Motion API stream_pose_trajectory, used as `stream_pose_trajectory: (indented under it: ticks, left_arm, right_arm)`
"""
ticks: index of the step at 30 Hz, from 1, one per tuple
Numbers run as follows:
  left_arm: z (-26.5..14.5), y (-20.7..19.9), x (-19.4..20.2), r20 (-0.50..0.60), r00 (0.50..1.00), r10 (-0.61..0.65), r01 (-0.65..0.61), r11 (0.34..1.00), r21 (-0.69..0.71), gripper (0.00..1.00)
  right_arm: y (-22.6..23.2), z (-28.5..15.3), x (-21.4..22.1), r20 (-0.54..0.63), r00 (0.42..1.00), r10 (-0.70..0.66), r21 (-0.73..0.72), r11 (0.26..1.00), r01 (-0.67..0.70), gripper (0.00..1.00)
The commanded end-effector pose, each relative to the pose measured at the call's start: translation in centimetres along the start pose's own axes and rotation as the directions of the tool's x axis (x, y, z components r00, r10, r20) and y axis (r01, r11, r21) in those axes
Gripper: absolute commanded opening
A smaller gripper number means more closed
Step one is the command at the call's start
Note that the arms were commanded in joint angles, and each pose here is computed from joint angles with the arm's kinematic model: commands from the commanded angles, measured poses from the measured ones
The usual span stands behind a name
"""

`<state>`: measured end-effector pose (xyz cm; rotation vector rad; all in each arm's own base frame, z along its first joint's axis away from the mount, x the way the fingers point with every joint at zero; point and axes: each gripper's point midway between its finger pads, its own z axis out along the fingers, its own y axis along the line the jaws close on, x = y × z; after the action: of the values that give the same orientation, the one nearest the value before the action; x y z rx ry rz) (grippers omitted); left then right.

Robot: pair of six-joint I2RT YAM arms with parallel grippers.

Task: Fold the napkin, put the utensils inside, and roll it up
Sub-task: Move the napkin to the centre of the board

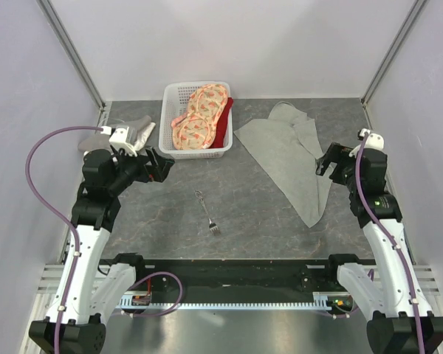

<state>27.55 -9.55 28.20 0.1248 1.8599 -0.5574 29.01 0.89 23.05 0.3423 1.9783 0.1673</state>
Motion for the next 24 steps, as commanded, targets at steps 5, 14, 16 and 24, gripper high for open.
stream_pose_trajectory:
  ticks: [5,14,16,24]
  left_arm:
    - [0.6,1.0,-0.5,0.026,0.999,0.038,-0.037,0.999,-0.036,1.0]
    - [0.9,1.4,0.2,0.006,0.999,0.042,-0.042,0.998,-0.039,1.0]
    - [1.1,1.0,0.6,-0.009,0.999,0.038,-0.039,0.999,-0.014,1.0]
    - [2.0,0.8,1.7,-0.058,0.998,0.039,-0.037,0.999,0.027,0.97]
  right_arm:
    - [2.0,-0.4,-2.2,0.001,1.0,-0.005,-0.077,0.997,0.006,0.98]
    - [1.1,2.9,-4.0,0.016,1.0,-0.023,0.017,1.0,0.022,0.98]
    - [1.0,4.0,-4.7,0.013,0.999,-0.039,0.048,0.998,0.038,0.97]
    - [3.7,10.5,-6.0,-0.064,0.989,-0.132,0.066,0.988,0.137,0.91]
